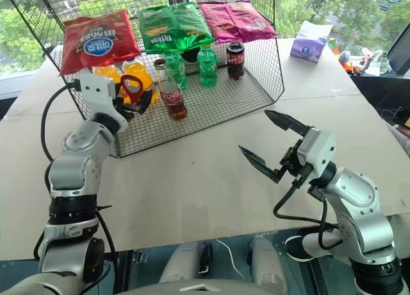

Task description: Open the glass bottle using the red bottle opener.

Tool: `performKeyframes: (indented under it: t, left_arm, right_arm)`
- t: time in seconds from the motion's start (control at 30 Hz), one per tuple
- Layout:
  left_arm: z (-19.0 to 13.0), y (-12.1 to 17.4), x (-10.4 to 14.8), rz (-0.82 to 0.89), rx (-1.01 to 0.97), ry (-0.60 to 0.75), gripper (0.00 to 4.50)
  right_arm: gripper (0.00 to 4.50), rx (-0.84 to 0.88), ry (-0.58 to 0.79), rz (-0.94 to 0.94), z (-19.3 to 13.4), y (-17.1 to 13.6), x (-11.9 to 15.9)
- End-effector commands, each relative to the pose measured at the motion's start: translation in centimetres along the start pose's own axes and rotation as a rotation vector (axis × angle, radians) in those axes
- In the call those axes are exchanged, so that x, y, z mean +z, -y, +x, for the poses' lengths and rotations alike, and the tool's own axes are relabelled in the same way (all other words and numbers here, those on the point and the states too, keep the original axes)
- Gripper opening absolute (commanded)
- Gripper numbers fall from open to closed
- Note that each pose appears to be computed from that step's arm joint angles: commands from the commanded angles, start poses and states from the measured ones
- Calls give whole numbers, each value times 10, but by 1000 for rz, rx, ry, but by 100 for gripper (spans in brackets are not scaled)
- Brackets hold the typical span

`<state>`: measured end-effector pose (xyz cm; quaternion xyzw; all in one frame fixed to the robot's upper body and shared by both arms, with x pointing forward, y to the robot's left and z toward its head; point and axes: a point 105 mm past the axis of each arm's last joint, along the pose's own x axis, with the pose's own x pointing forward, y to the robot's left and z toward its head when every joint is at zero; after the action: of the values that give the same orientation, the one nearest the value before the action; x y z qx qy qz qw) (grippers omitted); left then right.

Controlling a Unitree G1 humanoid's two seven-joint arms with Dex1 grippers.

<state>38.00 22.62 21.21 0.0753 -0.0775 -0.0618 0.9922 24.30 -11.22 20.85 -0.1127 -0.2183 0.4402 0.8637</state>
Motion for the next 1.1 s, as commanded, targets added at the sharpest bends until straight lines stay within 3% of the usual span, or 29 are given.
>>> performKeyframes:
  t: [0.03, 0.93, 1.1]
  left_arm:
    - [1, 4, 21, 40, -10, 57, 346]
    - [-11, 6, 25, 48, -23, 48, 346]
    - [-12, -6, 23, 47, 15, 42, 346]
  right_arm:
    - [450, -10, 39, -51, 0, -1, 12]
    - [450, -10, 24, -61, -1, 0, 8]
    - [450, -8, 20, -60, -1, -1, 8]
